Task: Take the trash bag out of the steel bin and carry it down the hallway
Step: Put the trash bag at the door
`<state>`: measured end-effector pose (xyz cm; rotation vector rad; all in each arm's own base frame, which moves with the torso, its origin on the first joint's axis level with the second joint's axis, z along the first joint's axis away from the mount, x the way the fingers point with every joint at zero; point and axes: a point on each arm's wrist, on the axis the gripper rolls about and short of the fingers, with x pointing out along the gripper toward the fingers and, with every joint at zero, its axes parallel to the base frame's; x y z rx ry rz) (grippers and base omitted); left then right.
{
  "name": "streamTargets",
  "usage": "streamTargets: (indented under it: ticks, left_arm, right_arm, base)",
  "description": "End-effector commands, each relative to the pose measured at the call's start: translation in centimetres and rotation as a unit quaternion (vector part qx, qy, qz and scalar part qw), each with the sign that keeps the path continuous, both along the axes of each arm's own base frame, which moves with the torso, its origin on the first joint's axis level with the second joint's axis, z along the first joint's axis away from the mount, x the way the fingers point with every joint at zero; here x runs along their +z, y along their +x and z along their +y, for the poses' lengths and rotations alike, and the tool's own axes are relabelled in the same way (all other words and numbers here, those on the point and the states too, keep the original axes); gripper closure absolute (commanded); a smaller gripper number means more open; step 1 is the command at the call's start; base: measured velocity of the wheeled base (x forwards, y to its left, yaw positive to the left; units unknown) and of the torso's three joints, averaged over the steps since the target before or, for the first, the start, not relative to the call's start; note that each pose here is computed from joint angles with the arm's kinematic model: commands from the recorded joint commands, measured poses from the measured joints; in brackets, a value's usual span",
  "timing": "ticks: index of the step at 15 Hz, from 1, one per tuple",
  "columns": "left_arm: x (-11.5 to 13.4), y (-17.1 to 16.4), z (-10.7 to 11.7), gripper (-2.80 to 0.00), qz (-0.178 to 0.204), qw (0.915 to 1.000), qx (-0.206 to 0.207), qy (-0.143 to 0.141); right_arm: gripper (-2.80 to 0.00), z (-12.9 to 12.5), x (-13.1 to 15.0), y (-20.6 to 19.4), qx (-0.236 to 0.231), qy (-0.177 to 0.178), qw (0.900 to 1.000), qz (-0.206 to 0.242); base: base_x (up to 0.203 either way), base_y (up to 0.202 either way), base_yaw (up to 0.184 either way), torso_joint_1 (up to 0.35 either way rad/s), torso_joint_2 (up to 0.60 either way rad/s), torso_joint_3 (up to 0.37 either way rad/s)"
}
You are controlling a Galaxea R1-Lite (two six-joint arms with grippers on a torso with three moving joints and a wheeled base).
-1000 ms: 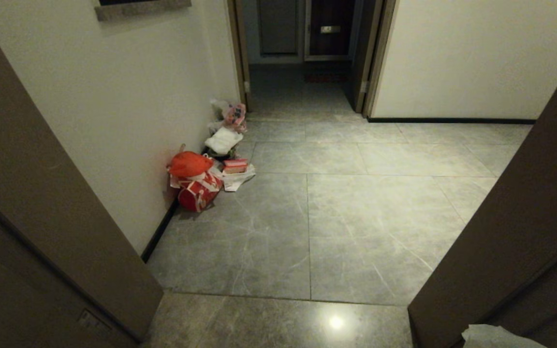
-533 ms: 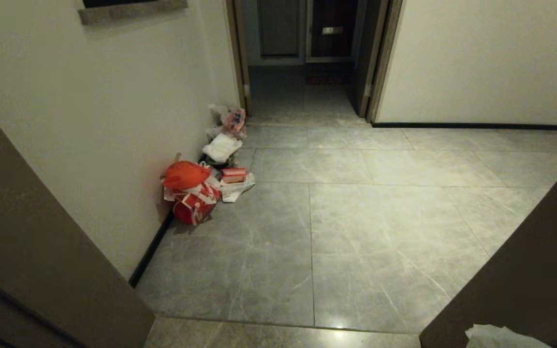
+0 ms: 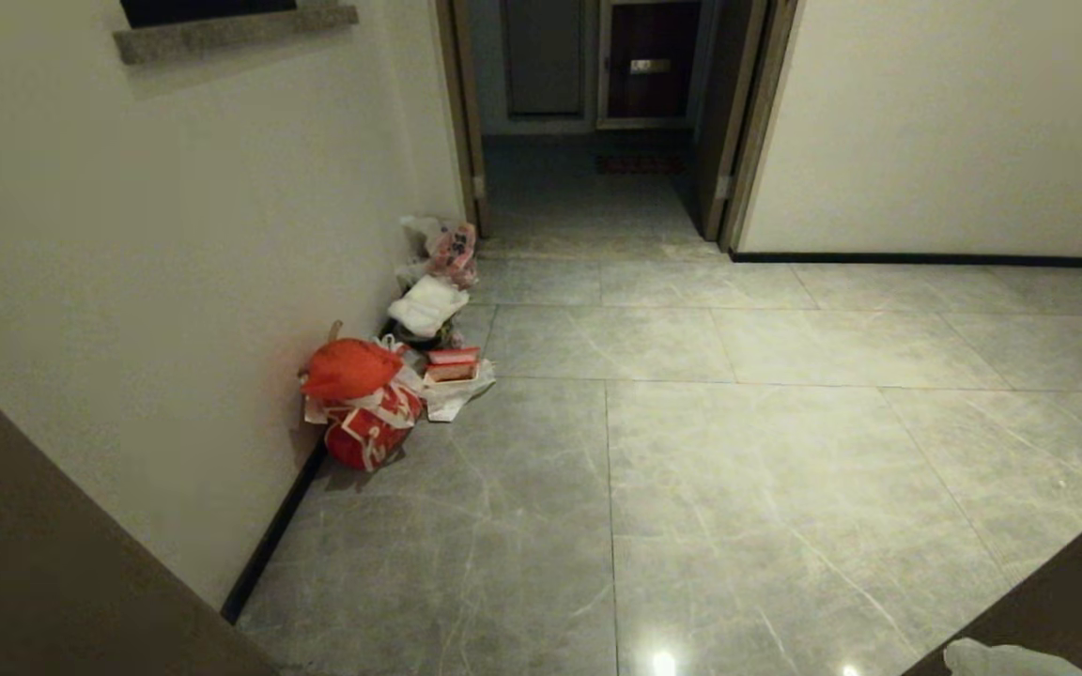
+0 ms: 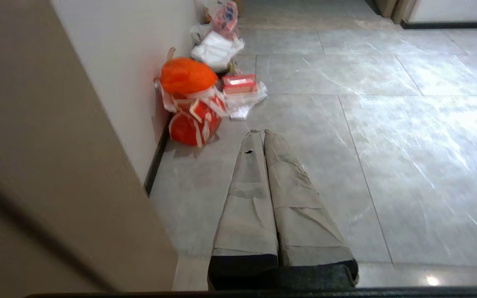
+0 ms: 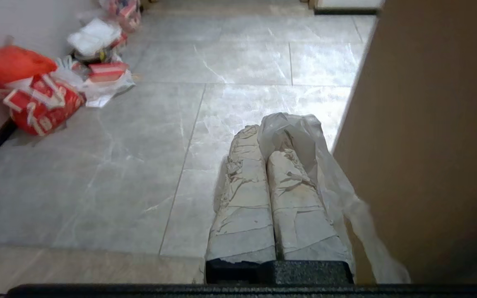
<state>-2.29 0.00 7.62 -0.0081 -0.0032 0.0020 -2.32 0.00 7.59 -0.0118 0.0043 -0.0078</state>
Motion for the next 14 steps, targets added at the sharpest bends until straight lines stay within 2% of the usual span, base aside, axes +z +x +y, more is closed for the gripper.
streamTargets:
  ticks: [1,14]
  left_arm:
    - [-0.01,0.01,0.00,0.00,0.001,1.0000,0.000,-0.001]
    - [-0.01,0.01,0.00,0.00,0.001,1.0000,0.001,-0.001]
  right_arm:
    - [0.00,0.00,0.01,0.00,0.000,0.000,1.000,-0.001]
    - [0.00,0.00,0.00,0.00,0.000,0.000,1.000,0.000]
  base:
    - [0.195,0.000,0.002,-0.001,0.00,0.002]
    - [0.192,0.000,0.002,0.003,0.00,0.002]
